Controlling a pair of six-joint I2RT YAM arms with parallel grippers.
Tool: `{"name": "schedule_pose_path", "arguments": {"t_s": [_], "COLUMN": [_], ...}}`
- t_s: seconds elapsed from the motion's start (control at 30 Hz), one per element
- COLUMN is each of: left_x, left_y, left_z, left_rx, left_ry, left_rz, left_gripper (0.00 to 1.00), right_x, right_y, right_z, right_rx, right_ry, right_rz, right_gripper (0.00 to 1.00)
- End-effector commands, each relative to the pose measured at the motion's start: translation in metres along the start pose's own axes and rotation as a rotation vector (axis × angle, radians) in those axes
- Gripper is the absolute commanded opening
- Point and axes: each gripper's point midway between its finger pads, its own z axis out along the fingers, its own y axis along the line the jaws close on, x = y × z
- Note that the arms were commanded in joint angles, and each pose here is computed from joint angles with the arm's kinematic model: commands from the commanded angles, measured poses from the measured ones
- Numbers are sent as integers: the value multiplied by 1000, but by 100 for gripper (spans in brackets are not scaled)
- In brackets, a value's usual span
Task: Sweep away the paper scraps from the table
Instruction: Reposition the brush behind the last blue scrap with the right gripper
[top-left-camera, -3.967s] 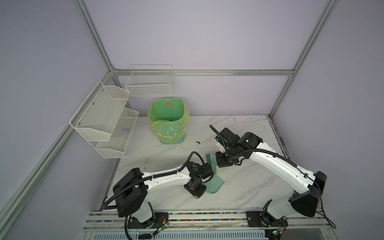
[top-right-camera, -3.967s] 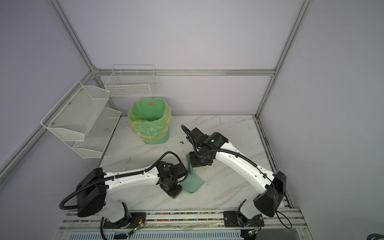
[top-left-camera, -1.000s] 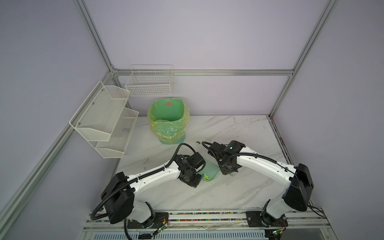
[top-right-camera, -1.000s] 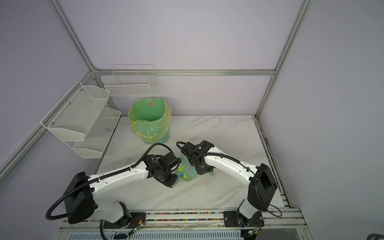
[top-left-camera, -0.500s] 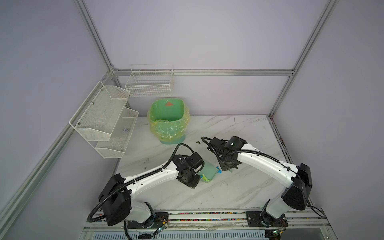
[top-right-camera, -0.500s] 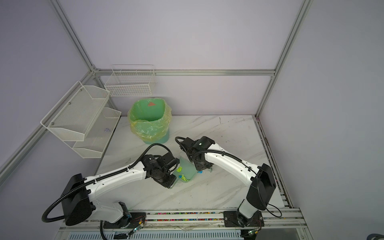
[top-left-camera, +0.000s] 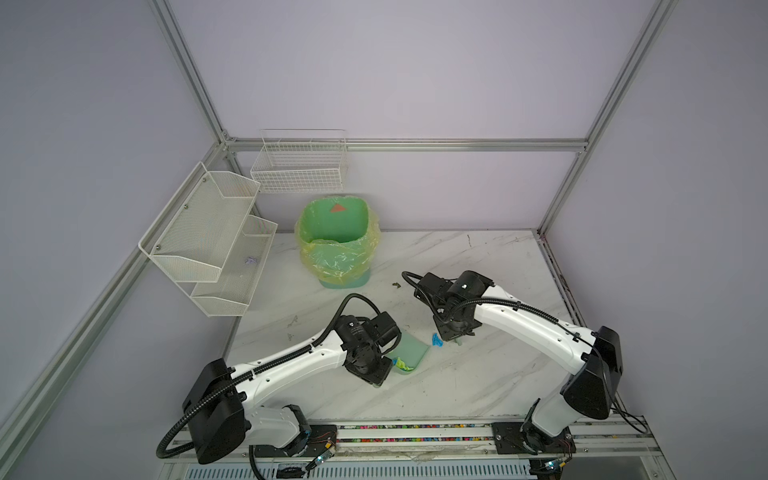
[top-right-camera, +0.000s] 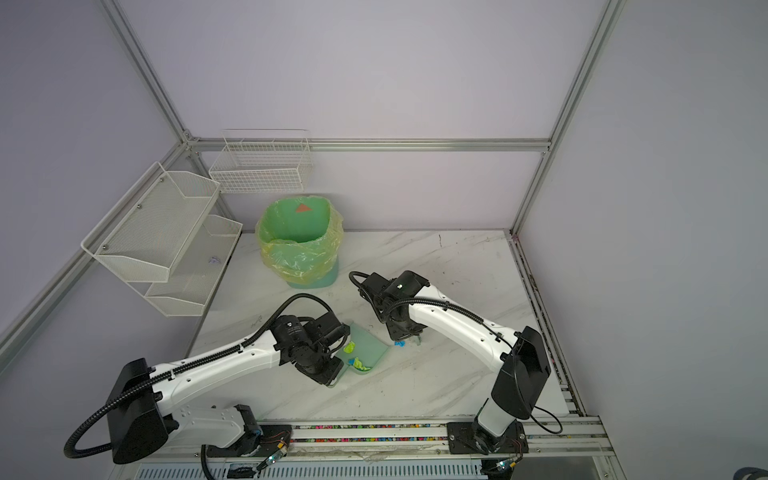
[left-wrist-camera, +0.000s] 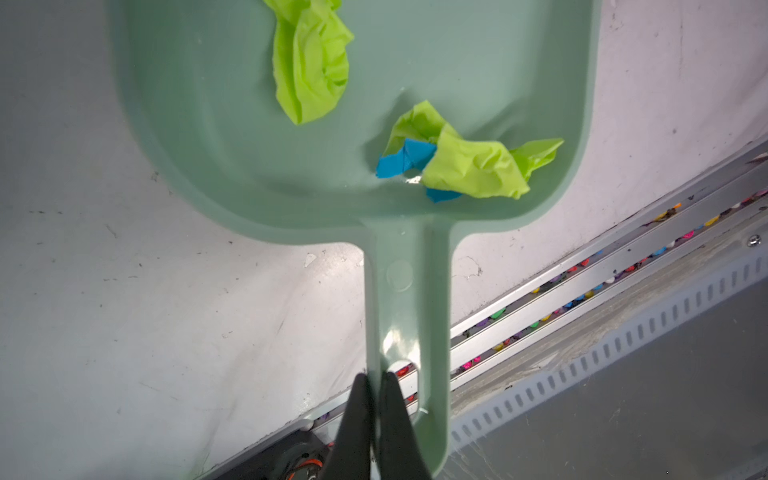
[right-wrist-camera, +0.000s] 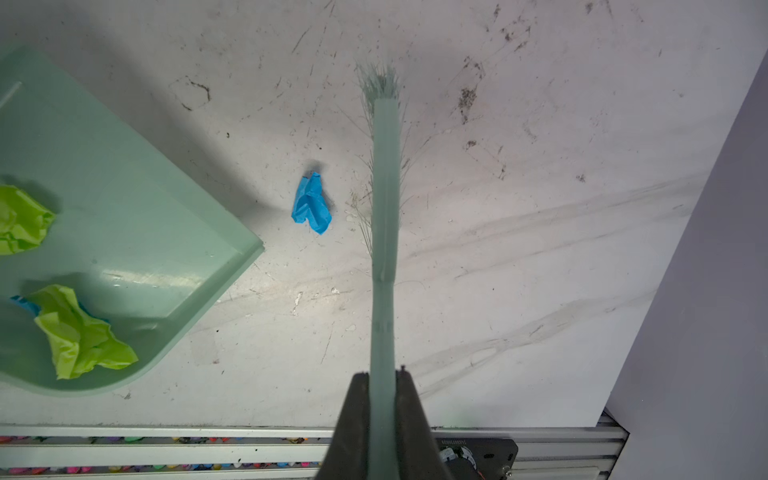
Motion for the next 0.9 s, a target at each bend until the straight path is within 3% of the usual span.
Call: {"name": "schedule_pose_path", "arguments": {"t_s": [0.0,0.63,0.87], "left_x": [10,5,0], "left_y": [-2,-9,-21], "left_z": [6,34,41], "left_rx": [7,-41,15], "left_ry": [26,82,82], "left_rz": [-9,42,38], "left_gripper": [0,0,0], "right_x": [-3,-15,-6], "right_y": [3,37,82], "right_z": [-5,-14,-58], "right_rx": [-21,-183,-494], "right_ry": [-3,-24,-63], "right_rz": [-1,-105,-177], "right_gripper": [0,0,0]}}
